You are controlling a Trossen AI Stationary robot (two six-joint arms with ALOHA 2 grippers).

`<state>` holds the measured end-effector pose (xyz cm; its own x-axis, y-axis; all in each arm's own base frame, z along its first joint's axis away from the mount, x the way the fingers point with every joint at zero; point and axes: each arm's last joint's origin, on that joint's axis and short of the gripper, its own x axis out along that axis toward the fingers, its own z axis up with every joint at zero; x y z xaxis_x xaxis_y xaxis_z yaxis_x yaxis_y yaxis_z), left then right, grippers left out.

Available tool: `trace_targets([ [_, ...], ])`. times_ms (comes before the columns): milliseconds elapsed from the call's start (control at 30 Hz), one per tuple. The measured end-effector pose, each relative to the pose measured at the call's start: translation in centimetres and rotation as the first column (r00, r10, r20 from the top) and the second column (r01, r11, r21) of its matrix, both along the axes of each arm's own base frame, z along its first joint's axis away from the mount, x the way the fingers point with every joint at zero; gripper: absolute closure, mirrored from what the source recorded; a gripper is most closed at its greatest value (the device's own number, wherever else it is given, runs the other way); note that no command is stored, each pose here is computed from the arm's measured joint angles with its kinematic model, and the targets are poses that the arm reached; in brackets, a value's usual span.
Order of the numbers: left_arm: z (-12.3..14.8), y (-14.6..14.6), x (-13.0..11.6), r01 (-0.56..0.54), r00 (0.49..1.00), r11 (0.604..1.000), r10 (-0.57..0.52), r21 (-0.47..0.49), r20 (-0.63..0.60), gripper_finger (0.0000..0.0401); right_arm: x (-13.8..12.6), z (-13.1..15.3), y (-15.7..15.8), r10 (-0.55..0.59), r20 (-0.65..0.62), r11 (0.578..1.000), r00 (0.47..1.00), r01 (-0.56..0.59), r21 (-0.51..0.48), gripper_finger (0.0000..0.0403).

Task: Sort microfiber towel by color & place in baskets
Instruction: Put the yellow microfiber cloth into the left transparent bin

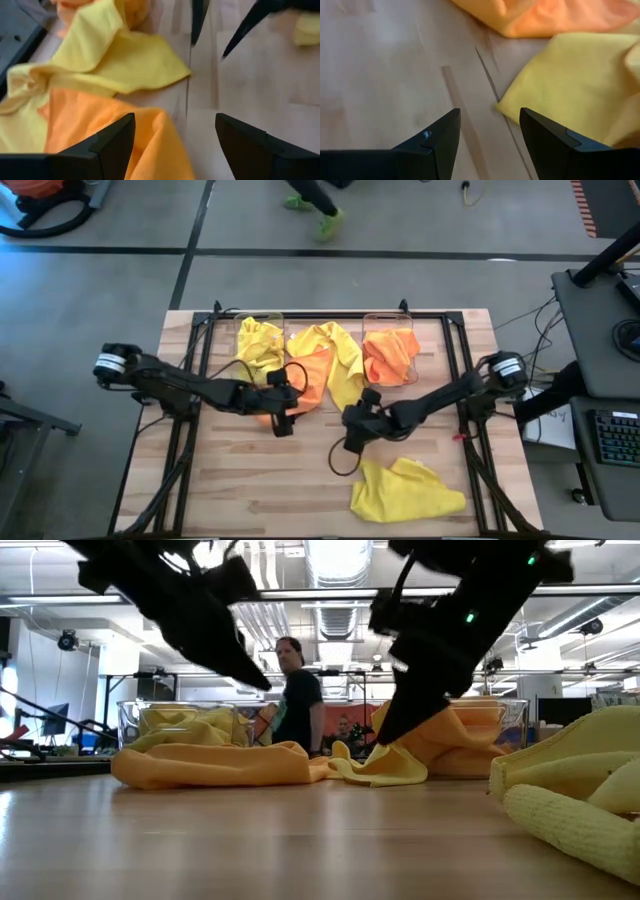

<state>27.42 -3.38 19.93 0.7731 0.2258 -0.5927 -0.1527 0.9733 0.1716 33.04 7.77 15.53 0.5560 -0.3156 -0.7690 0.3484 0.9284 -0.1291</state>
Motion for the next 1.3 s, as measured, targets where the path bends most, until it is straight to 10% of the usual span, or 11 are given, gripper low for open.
trace_targets([
  [700, 4.1, 0.6, -6.3, 0.036, 0.922, 0.998, -0.014, -0.051, 0.387, 0.0142, 2.1, -3.7, -4.2, -0.063, -0.051, 0.992, 0.997, 0.068, 0.105, 0.0206],
  [1033, 4.1, 0.7, -6.4, 0.037, 0.902, 0.998, -0.009, -0.058, 0.432, 0.0142, 2.2, -5.0, -5.0, -0.008, -0.12, 0.984, 0.993, 0.029, 0.174, 0.0379],
  [1300, 4.2, 0.6, -6.2, 0.028, 0.904, 0.995, 0.015, -0.096, 0.427, 0.0142, 0.8, -1.6, -3.4, 0.16, -0.098, 0.964, 0.982, -0.134, 0.231, 0.0394],
])
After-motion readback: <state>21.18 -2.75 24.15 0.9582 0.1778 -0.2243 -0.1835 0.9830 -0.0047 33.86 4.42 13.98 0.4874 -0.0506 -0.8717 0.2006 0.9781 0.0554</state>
